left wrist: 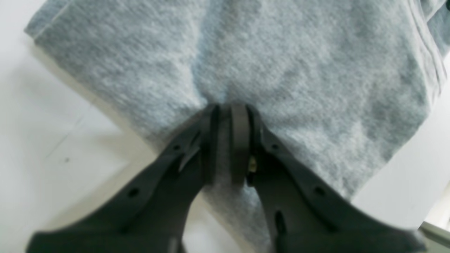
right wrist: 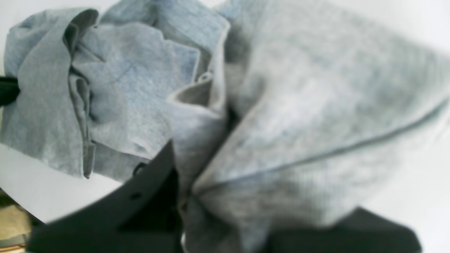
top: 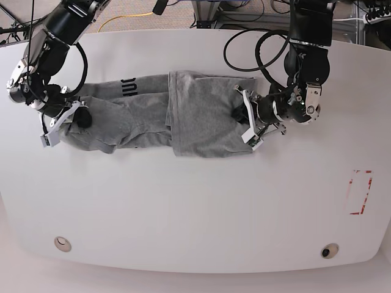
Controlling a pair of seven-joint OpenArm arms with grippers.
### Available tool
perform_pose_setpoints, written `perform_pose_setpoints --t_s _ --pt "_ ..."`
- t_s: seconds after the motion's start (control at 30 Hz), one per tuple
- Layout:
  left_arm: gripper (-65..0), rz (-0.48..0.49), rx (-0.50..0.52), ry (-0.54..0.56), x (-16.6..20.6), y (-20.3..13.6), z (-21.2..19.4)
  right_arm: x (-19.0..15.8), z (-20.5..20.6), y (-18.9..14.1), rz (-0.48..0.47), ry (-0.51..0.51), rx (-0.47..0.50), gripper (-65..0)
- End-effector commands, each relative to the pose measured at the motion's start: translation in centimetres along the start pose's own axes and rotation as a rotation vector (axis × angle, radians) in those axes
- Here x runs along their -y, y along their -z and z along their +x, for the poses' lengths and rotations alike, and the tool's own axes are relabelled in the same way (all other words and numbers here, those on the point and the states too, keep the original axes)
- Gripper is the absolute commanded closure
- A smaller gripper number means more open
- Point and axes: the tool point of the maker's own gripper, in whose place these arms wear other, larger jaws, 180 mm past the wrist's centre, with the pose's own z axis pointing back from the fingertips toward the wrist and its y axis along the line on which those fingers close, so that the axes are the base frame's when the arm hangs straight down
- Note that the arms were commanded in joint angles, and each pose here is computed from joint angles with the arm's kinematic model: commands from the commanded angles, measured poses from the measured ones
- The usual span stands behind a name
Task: Fold the T-shirt properly
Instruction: 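Fold the right-held end over onto the left-held layer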
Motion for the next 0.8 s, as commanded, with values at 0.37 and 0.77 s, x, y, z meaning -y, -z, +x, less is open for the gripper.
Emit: perform_pose_setpoints --t_s 0.37,0.77 --pt "-5.4 -0.111 -0.084 -0.102 3.5 4.8 -0.2 -8.7 6.0 0.3 0.308 -0.090 0.209 0.0" --pt "-5.4 -0.151 -0.076 -0.137 5.0 6.0 -0.3 -13.3 6.0 2.3 0.429 -0.055 0.240 0.0"
